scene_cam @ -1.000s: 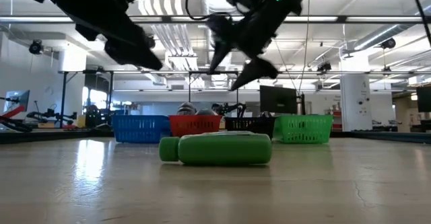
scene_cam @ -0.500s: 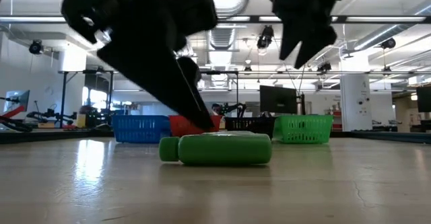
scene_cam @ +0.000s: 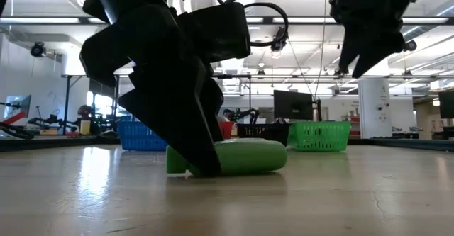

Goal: Pick & Place Travel size toiletries
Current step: Put the green shampoo into the blue bin

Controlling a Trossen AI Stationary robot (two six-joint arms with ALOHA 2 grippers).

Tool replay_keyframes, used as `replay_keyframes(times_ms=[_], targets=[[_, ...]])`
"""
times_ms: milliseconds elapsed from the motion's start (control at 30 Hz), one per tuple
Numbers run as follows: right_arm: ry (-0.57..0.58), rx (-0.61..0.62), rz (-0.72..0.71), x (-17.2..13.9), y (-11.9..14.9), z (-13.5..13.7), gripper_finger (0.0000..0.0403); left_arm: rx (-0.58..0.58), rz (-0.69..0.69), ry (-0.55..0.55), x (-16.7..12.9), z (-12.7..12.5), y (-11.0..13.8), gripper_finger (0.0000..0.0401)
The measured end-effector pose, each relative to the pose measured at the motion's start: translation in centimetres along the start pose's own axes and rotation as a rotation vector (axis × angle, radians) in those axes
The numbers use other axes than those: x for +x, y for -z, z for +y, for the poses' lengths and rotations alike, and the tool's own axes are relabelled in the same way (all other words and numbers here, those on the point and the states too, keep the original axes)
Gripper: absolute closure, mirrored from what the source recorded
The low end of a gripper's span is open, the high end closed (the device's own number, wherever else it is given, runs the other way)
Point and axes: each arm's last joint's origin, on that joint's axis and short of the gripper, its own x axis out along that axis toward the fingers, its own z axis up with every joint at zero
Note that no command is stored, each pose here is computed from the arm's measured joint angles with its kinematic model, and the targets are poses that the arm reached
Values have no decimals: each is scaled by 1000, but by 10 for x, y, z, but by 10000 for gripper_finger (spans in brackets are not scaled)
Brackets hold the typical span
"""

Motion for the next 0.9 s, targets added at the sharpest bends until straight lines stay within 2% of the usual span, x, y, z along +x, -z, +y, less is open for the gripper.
replay_keyframes(times_ms=[300, 500, 567, 667, 800, 900], targets=[[3, 7, 2, 2, 5, -7, 96, 63, 12, -32, -13, 7, -2, 243], [14, 49, -51, -3, -7, -9, 109, -26, 114, -96, -46, 17, 14, 247], [20, 70, -87, -3, -14, -10, 111, -129, 85, -138, -67, 21, 19, 247], [7, 92, -135, -1, -25, -13, 112, -377, -32, -209, -105, 29, 30, 246], [-20, 112, -208, 2, -42, -17, 109, -764, -344, -356, -157, 46, 44, 240], [-17, 132, -251, 4, -53, -23, 106, -989, -543, -472, -186, 73, 59, 243]])
